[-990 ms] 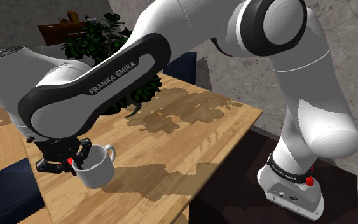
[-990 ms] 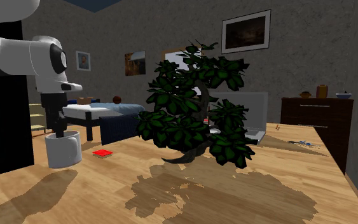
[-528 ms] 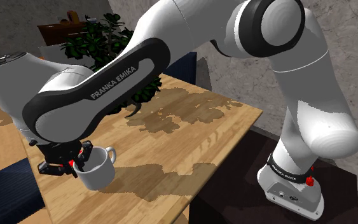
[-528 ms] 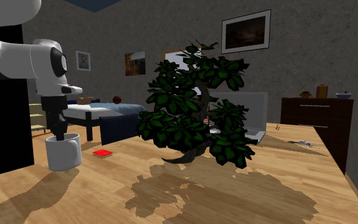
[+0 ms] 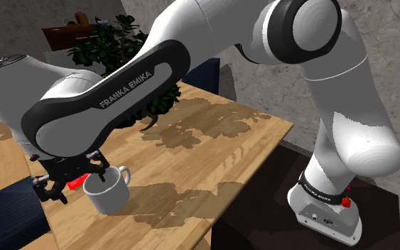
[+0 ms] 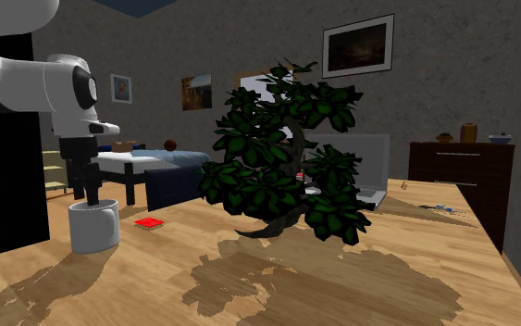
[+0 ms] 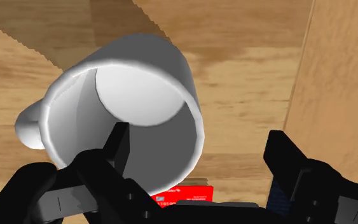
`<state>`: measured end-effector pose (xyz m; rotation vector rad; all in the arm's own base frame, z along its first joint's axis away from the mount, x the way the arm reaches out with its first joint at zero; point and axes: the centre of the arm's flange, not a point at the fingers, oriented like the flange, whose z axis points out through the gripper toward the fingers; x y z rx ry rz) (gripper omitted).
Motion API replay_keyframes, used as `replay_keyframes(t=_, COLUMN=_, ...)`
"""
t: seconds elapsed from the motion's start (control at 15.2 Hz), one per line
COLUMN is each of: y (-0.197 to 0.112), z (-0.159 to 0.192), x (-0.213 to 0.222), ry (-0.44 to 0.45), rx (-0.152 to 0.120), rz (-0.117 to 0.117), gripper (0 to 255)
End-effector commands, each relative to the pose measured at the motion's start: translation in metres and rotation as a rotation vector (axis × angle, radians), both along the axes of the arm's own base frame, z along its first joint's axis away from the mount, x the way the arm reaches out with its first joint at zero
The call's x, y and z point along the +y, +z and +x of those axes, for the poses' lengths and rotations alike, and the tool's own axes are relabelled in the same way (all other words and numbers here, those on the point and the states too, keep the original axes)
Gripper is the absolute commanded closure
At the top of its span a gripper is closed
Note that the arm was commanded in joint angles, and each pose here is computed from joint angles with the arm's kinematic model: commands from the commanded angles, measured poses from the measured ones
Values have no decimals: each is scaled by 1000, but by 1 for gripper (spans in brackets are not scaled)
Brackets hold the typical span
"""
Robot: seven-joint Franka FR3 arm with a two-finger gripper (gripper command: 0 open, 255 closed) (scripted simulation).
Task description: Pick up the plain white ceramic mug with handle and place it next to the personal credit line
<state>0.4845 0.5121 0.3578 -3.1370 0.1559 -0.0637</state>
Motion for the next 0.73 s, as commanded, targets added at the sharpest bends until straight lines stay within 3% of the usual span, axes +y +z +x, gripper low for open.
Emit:
replay_keyframes(t=0.0, y=21, z=-1, x=-1, ry=0, rx=0, rz=0, gripper=0)
replay_keyframes(t=0.13, y=44, z=-2, x=-1, ry=0, rx=0, rz=0, gripper=0)
replay_keyframes(t=0.66, y=44, z=-2, x=-1, ry=0, rx=0, rz=0, gripper=0)
